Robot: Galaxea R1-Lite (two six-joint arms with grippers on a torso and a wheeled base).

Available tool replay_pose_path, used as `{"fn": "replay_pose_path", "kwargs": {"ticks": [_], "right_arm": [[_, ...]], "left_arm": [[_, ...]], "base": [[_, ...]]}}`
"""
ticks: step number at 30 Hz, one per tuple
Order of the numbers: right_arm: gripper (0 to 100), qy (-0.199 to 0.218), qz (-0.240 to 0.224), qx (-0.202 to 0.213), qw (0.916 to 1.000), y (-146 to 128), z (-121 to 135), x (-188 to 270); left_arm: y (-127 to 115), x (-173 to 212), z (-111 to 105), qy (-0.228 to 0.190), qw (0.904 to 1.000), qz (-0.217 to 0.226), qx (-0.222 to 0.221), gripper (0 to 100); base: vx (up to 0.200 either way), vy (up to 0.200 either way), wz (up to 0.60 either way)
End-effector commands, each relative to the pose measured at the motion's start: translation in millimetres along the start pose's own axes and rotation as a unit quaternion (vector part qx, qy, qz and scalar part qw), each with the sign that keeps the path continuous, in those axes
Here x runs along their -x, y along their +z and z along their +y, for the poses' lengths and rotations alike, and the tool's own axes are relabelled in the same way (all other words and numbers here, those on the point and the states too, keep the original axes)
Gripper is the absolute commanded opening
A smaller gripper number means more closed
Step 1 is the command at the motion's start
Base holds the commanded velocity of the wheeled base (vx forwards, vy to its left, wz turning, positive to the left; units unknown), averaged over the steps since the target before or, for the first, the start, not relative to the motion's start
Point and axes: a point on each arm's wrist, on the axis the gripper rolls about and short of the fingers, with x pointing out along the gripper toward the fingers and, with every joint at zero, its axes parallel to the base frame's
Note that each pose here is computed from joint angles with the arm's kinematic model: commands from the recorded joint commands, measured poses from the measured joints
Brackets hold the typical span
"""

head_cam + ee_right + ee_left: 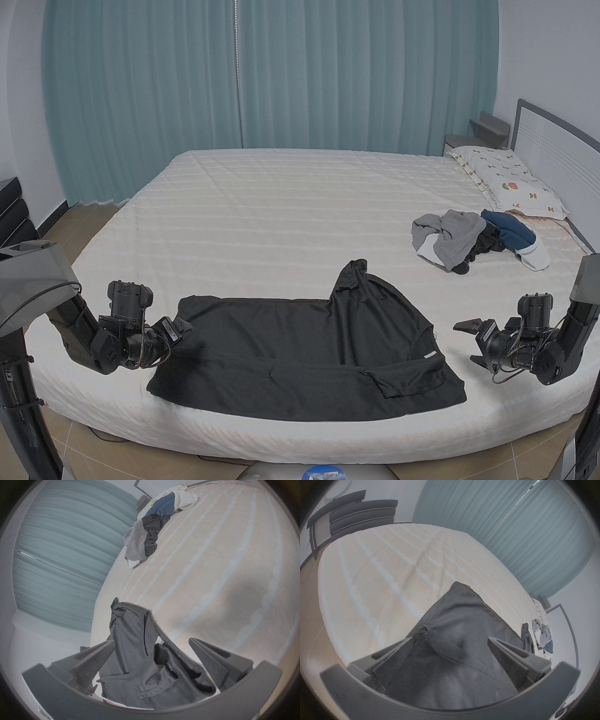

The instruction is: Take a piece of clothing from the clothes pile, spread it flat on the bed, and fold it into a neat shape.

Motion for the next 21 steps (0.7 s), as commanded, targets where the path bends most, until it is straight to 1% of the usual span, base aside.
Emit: {"fn": "replay_pose_path", "kwargs": {"ticks": [1, 7, 19, 21], "right_arm": [[100, 0.002, 0.0, 0.001, 1.0, -0.1, 0.8, 0.2], [100, 0.001, 0.001, 0.001, 1.0, -0.3, 0.5, -0.1], [100, 0.001, 0.001, 0.001, 1.0, -0.6, 0.8, -0.2], [100, 0.001, 0.002, 0.001, 1.0, -1.3, 0.7, -0.1]], "left_arm": [[2.9, -1.1, 2.2, 0.002, 1.0, -0.002, 0.004, 100], [2.1, -0.4, 2.9, 0.003, 1.0, -0.002, 0.004, 100], [-0.4, -0.7, 4.5, 0.005, 1.0, 0.004, 0.003, 100], [0.0, 0.8, 2.8, 0.003, 1.0, 0.001, 0.002, 100]], "base": [[0.0, 0.2, 0.0], [0.0, 0.2, 0.0], [0.0, 0.0, 0.0], [0.2, 0.0, 0.0]]}}
